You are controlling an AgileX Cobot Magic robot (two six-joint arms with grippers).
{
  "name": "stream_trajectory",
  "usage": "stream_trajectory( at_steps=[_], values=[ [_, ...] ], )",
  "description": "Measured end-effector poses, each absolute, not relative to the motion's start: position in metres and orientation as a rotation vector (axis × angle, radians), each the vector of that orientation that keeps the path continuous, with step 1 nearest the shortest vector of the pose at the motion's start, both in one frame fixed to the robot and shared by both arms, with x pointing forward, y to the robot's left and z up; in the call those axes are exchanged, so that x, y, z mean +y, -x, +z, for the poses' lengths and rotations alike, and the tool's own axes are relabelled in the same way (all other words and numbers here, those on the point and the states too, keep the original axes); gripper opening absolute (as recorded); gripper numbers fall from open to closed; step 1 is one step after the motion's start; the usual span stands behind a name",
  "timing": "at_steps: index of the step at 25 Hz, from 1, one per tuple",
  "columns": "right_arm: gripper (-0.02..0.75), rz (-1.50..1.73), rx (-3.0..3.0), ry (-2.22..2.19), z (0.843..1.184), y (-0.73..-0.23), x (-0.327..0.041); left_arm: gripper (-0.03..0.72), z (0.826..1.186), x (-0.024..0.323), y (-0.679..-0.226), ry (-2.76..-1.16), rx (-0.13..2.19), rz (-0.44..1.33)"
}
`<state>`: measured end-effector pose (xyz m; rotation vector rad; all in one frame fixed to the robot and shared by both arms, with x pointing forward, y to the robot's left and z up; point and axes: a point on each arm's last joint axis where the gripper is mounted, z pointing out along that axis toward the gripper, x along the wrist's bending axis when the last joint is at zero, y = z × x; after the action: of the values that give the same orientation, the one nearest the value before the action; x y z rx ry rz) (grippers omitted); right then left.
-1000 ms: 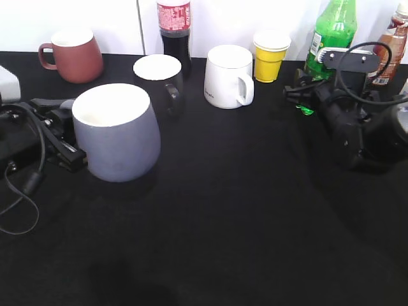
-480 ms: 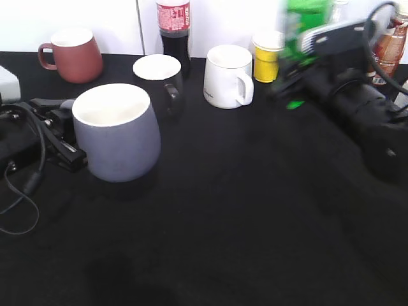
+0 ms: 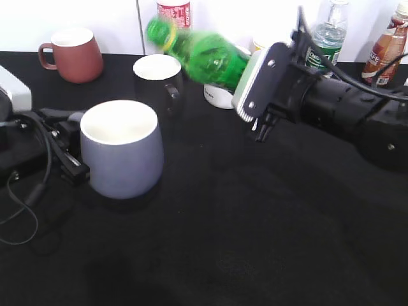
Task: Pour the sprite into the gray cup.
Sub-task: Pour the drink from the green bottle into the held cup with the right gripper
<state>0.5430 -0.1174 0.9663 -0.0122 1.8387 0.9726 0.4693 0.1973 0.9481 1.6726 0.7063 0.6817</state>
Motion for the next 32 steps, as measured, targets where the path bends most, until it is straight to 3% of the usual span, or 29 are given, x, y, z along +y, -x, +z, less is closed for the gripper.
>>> stream_trajectory(
  at_steps=[9, 32],
  values=[
    [0.386, 0.707, 1.701, 0.336, 0.972, -0.546, -0.117, 0.080, 0.947, 0.197, -0.469, -1.703, 0.673, 0.709],
    [0.384, 0.492, 1.415, 0.475, 0.992, -0.550, -0.119, 0.080, 0.949, 0.194, -0.467, -1.699, 0.603, 0.699]
  ],
)
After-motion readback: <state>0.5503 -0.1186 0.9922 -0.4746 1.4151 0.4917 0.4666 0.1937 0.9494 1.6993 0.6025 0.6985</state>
